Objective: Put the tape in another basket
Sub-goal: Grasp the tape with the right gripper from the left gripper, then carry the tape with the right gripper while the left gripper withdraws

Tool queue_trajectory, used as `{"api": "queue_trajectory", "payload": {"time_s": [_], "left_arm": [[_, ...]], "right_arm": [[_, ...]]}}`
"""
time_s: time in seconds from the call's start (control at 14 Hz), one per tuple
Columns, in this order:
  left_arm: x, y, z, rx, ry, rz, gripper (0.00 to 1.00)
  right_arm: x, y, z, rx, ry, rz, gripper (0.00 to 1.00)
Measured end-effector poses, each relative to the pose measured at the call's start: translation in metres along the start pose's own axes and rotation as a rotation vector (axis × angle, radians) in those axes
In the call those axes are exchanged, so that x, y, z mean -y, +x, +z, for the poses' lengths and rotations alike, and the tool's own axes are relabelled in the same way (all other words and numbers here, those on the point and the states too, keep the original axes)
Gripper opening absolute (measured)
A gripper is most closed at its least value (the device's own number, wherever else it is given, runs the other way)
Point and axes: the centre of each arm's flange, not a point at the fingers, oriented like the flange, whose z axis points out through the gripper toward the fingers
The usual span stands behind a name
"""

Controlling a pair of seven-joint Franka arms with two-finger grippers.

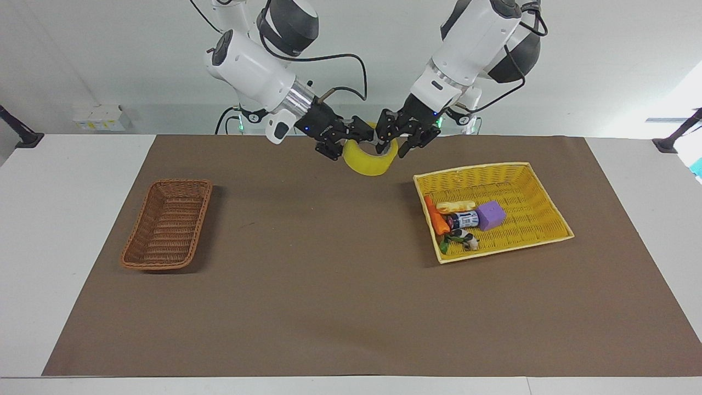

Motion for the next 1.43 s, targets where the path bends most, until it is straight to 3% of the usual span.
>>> {"api": "queue_trajectory", "payload": {"time_s": [0.14, 0.21, 0.43, 0.71, 1.0, 1.21, 1.43], "left_arm": [[-0.002, -0.004, -0.010, -0.014, -0.010, -0.084, 0.97], [-0.004, -0.006, -0.013, -0.015, -0.013, -0.121, 1.00], [-0.006, -0.009, -0.015, -0.008, -0.025, -0.165, 1.00], [0.006, 0.001, -0.022, -0.016, -0.023, -0.179, 1.00], [0.068, 0.034, -0.038, -0.002, 0.096, -0.085, 1.00], [0.135, 0.064, -0.062, 0.015, 0.143, 0.005, 1.00], [0.195, 0.087, -0.087, -0.002, 0.227, 0.094, 1.00]], "right_arm": [[0.000, 0.000, 0.000, 0.000, 0.000, 0.001, 0.00], [0.000, 0.000, 0.000, -0.001, 0.000, 0.001, 0.00], [-0.006, 0.005, -0.010, 0.014, -0.002, 0.013, 0.00], [-0.032, 0.026, -0.061, 0.052, 0.000, 0.059, 0.00], [-0.089, 0.041, -0.128, 0.114, 0.007, 0.024, 0.00], [-0.156, 0.049, -0.189, 0.136, 0.013, 0.019, 0.00], [-0.221, 0.048, -0.243, 0.098, -0.090, 0.010, 0.00]]}}
